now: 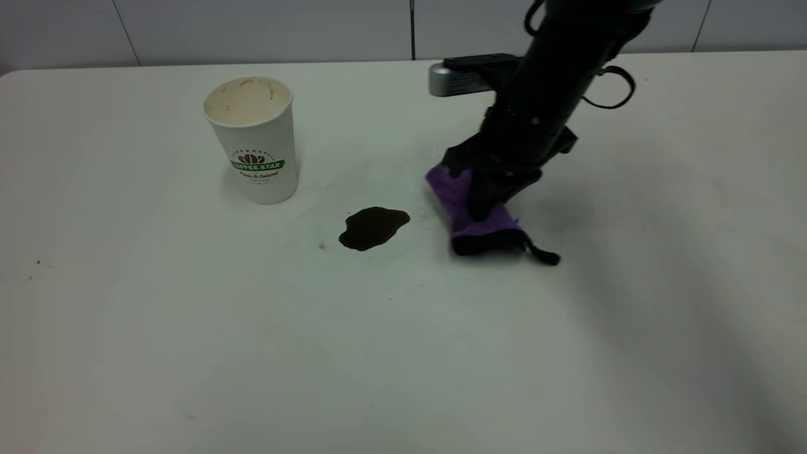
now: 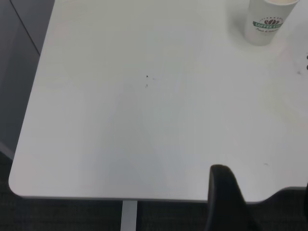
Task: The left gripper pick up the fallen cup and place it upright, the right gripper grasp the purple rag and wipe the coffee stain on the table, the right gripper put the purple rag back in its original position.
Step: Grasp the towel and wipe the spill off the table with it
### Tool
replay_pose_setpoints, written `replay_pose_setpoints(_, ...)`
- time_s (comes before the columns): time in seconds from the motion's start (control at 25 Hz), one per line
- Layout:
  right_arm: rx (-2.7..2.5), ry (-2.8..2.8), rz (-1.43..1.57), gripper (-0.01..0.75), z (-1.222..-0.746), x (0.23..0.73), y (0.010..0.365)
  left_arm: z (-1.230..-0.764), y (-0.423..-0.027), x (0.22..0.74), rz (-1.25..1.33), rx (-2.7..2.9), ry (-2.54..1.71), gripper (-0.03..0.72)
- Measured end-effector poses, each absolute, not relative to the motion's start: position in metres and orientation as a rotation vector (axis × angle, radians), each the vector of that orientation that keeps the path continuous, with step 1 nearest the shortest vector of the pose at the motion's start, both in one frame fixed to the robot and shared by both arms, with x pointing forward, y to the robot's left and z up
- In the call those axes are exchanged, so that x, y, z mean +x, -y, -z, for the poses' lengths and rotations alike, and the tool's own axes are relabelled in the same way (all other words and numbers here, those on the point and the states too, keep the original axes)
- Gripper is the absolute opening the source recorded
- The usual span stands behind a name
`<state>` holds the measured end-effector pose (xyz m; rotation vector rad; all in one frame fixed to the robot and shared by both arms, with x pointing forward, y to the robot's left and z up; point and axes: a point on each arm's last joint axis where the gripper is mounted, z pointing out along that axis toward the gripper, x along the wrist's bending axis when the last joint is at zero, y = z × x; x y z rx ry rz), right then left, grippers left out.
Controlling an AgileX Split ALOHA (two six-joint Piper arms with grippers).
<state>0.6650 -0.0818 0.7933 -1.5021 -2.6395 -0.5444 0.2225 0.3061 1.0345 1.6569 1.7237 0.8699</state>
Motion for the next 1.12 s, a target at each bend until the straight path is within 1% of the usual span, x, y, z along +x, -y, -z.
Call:
replay_pose_setpoints(0.28,-1.337,2.719,0.599,0.062,-0.796,0.632,0.016,-1.035,-0.306,0.222,-0.869,1.657,-1.724,0.428)
replay_pose_setpoints(0.52,-1.296,2.794,0.768,0.062,-0.8,0.616,-0.023,-1.035,-0.306,0.222,-0.869,1.657,-1.724,0.428)
replay_pose_setpoints(0.72,-1.358,2.799,0.887,0.062,-0.799,0.619,-0.03,-1.035,-0.306,0.222,-0.87,1.658,-1.723,0.428)
replay_pose_setpoints(0.96,-1.486,2.748,0.904,0.062,-0.769,0.622,-0.028,-1.035,-0.306,0.222,-0.87,1.658,-1.723,0.428)
replay_pose_setpoints(1.12,-1.526,2.714,0.953,0.062,-0.765,0.633,-0.033,-1.035,-0.306,0.222,-0.87,1.658,-1.723,0.428)
